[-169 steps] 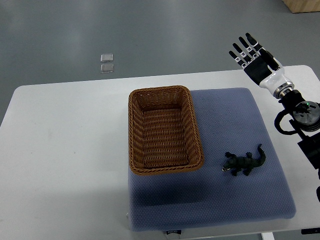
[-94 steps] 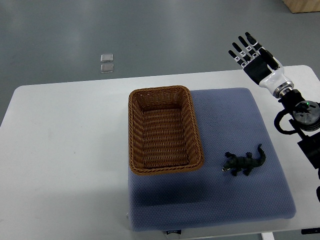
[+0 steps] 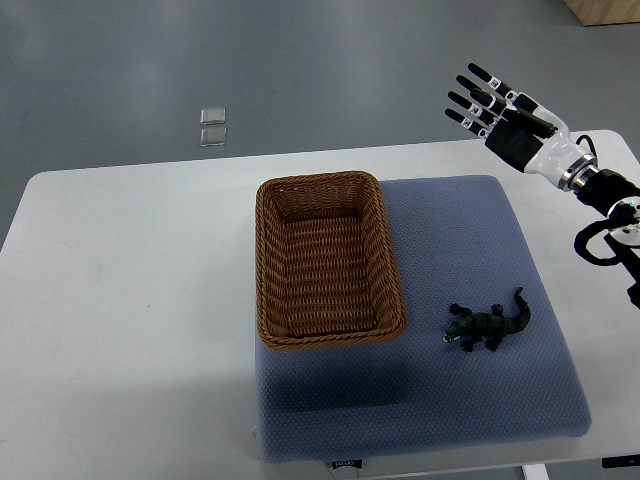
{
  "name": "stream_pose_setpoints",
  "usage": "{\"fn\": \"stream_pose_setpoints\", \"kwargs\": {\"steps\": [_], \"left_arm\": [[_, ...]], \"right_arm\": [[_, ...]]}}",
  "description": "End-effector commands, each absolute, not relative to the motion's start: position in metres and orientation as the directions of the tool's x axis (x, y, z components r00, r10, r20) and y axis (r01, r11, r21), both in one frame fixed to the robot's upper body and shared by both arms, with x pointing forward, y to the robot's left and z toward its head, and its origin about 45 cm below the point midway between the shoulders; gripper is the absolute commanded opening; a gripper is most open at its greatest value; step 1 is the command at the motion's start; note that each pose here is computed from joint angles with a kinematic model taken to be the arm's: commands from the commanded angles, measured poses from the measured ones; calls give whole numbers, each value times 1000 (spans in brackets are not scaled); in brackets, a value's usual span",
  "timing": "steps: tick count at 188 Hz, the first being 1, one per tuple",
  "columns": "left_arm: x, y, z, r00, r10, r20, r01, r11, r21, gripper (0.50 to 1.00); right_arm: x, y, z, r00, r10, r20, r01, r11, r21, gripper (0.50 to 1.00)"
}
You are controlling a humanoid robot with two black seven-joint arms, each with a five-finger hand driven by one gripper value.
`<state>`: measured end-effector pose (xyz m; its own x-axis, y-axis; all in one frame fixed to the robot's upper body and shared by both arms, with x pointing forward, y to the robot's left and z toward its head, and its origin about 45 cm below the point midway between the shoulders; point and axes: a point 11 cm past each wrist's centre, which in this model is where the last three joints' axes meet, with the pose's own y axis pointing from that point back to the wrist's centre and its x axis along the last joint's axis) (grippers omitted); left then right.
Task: Place crocodile in brown basket with right hand
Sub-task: 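Lower the open right hand toward the green toy crocodile, then close the right hand's fingers around the green crocodile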
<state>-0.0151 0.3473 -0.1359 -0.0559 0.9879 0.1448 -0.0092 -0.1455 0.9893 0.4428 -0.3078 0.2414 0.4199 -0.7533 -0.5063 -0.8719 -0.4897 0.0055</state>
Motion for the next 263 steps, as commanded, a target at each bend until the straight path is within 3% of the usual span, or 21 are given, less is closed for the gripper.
{"fn": "stream_pose_setpoints", "kwargs": {"steps": [1,20,36,65,86,146,199,263], "left_arm": [[-15,344,-136,-55,989,134,-10,-135,991,1000],[-15,344,-136,-53,990,131,-9,-132,991,1000],[-15,344,-136,-53,990,131,-9,-132,991,1000],[-15,344,-136,-53,990,132,-9,-133,991,1000],[-14,344,-136,-51,990,131,-10,-131,991,1000],[-12,344,-136,-51,990,131,-13,-131,991,1000],[-13,344,-136,-49,990,132,-11,-133,991,1000],[-13,345,-136,-50,990,135,-11,-136,991,1000]], "right_arm": [[430,-304,248,549,-785,-287,-799,-594,94,952],[415,-304,254,670,-741,-47,-717,-662,218,952],[407,-309,263,721,-670,175,-684,-650,331,952],[391,-310,285,747,-441,497,-660,-578,479,952],[379,-301,300,733,-256,630,-653,-525,546,952],[354,-293,270,787,-62,614,-570,-454,685,952],[343,-290,250,816,-48,576,-531,-457,714,952],[332,-303,229,824,-1,566,-523,-384,761,952]]}}
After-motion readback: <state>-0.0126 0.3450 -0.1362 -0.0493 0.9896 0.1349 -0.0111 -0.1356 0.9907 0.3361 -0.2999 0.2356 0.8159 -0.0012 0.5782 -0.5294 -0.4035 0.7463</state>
